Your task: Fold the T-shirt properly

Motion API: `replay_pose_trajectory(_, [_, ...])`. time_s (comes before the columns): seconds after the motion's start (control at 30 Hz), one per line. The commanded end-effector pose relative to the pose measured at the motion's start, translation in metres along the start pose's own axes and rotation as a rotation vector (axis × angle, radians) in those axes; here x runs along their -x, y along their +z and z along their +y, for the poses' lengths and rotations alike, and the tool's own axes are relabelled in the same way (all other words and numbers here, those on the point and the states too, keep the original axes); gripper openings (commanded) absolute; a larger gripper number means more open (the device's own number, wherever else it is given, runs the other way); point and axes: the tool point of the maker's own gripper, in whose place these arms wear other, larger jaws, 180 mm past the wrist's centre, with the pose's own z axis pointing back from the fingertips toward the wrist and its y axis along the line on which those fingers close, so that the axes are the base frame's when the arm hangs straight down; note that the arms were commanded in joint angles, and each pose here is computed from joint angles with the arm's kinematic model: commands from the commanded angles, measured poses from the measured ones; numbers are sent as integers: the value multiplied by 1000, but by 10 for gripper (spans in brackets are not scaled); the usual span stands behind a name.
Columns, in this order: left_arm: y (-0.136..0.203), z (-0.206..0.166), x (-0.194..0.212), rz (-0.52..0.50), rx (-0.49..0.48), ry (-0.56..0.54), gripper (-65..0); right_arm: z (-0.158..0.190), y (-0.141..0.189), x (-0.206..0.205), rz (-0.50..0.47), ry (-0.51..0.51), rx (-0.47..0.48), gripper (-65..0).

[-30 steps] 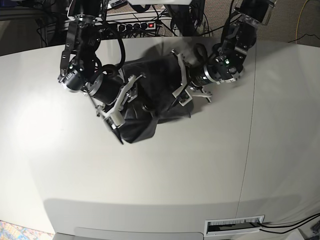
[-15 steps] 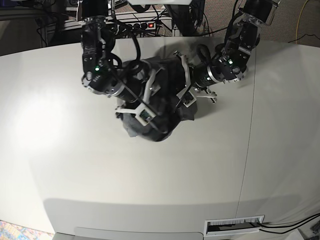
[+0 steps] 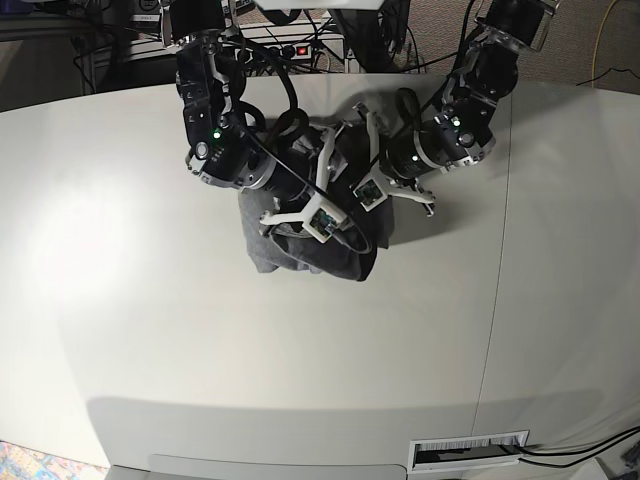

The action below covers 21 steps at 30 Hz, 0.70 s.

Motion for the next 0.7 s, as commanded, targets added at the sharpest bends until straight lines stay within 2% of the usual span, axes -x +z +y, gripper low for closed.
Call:
replay_pose_trajectory(0.0, [2,9,8,53,-38,-32,-650,1,2,-13,-38,6,-10,-373])
replay_pose_trajectory(0.07, [2,11,8,54,-48,-31,-650,9,2,-16,-52,-11,-52,-373])
replay_pose_trajectory(0.17, [2,7,4,31,-25,2,-650,29,0,-33,-127,-27,-137,-373])
replay_pose_trajectory(0.3, [2,-1,-2,-3,13,53,-650,48,-7,-39,-117,32,-183,-373])
replay_pose_trajectory(0.47, [2,1,2,24,5,40,-650,66,-11,-42,-118,63,-229,-373])
replay_pose_trajectory(0.53, [7,14,9,74,-62,-20,-650,65,-11,-41,-113,68,-223,-373])
replay_pose_trajectory(0.67, [29,59,0,113,-311,-116,-650,59,-13,-35,-83,92,-187,-373])
